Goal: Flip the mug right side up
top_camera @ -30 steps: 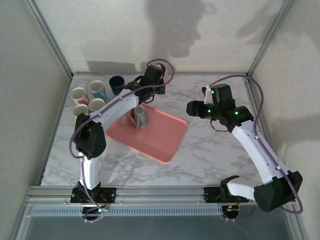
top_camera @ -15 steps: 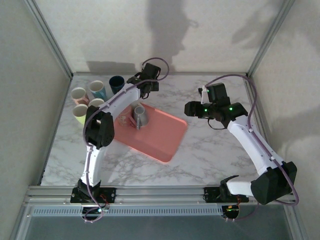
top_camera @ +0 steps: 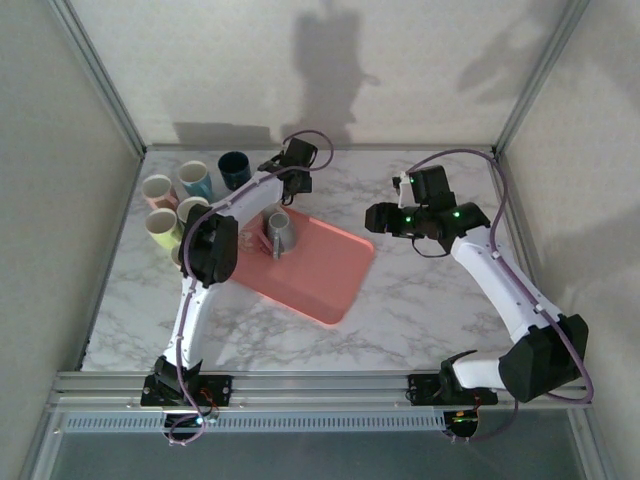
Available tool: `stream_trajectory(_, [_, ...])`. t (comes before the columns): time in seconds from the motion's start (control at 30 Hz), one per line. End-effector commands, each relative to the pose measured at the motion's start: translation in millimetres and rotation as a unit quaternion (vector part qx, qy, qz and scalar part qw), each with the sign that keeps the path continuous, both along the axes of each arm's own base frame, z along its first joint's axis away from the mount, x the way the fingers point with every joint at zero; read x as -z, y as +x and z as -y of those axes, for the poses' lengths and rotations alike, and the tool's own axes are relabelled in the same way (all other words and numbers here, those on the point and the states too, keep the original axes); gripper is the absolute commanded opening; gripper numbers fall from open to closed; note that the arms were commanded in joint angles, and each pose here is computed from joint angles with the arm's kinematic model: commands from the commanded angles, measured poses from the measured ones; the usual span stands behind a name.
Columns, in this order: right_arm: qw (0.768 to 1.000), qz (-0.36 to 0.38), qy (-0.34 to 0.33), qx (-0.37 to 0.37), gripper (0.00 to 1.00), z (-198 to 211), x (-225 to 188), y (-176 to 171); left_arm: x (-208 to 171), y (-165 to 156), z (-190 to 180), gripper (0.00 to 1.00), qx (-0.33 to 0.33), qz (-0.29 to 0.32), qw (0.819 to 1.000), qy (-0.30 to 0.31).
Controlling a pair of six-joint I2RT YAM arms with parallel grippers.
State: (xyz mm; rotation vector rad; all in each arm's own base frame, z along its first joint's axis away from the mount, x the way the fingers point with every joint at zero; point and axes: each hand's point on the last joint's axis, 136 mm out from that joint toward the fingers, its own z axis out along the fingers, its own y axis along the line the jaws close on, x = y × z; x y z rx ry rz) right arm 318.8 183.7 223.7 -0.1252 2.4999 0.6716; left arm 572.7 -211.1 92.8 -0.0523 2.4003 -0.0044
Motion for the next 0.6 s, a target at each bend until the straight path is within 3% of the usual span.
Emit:
stream_trajectory(0.0, [1.000, -0.003, 0.013, -0.002, 0.65, -5, -1, 4, -51, 29, 5, 0.00, -0.007, 0.086, 0.996, -0.028])
stream_trajectory(0.2, [1.000, -0.001, 0.012, -0.002, 0.65, -5, -4, 5, -41, 30, 6, 0.00, -0.006, 0.080, 0.996, -0.028])
stream_trajectory(0.57, [1.000, -0.001, 0.009, -0.001, 0.65, -4, -2, 6, -58, 19, 7, 0.38, -0.001, 0.089, 0.995, -0.041])
